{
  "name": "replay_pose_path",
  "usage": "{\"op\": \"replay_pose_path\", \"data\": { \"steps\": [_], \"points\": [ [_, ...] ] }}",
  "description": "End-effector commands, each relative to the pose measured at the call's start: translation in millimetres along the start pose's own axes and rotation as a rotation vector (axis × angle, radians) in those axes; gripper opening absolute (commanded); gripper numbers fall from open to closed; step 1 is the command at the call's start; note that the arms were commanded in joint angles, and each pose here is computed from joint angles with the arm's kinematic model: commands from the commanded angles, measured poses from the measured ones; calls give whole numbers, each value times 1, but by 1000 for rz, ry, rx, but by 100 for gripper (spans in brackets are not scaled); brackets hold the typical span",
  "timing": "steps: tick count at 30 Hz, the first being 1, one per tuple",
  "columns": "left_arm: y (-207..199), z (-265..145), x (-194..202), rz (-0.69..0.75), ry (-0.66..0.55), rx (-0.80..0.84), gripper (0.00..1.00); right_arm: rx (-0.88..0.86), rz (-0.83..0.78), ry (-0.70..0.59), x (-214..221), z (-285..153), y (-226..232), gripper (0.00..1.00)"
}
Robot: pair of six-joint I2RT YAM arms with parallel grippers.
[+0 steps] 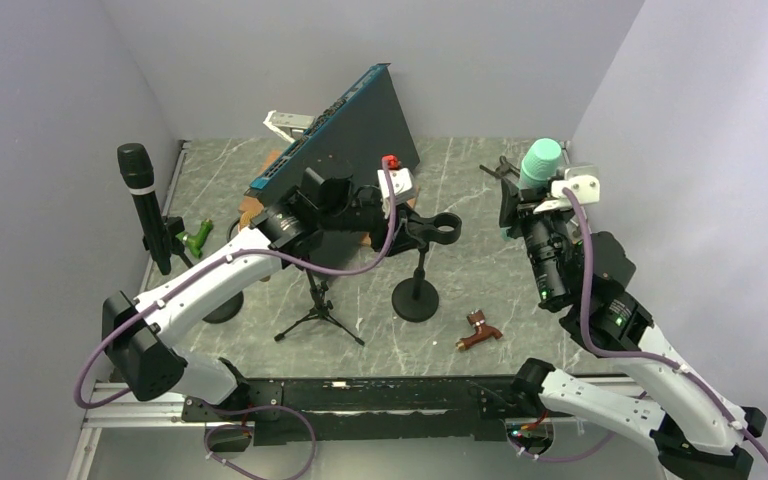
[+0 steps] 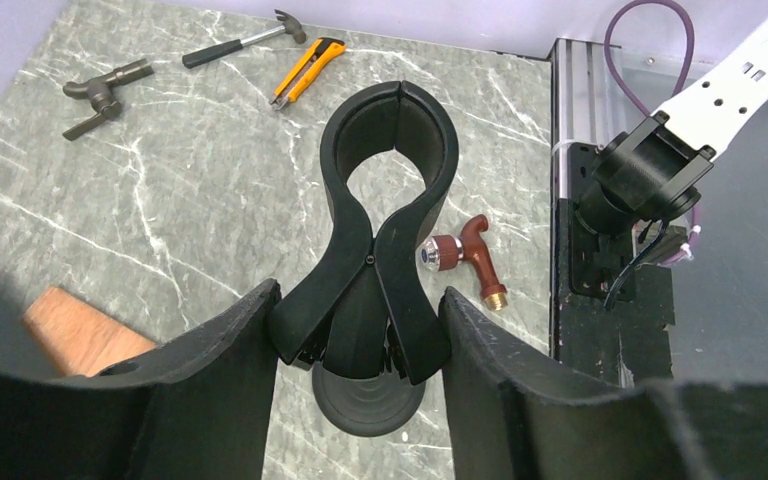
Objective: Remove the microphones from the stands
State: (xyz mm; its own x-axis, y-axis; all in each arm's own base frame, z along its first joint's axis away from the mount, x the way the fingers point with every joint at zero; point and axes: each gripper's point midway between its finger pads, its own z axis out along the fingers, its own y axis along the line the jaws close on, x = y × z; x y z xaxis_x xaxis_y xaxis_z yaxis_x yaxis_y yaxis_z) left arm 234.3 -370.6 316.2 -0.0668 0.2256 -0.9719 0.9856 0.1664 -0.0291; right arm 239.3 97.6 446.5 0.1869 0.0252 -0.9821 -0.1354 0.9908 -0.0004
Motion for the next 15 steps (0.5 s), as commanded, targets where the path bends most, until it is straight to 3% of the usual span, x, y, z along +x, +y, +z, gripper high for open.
{"op": "replay_pose_path", "data": {
  "steps": [1, 7, 15],
  "points": [
    [1, -8, -4, 52, 1, -46, 59, 49, 20, -14, -5, -5, -13, 0],
    [-6, -16, -6, 94, -26, -51, 80, 54, 0, 8, 3, -2, -10, 0],
    [-14, -26, -21, 103, -68, -48, 88, 57, 4, 20, 11, -2, -9, 0]
  ]
}}
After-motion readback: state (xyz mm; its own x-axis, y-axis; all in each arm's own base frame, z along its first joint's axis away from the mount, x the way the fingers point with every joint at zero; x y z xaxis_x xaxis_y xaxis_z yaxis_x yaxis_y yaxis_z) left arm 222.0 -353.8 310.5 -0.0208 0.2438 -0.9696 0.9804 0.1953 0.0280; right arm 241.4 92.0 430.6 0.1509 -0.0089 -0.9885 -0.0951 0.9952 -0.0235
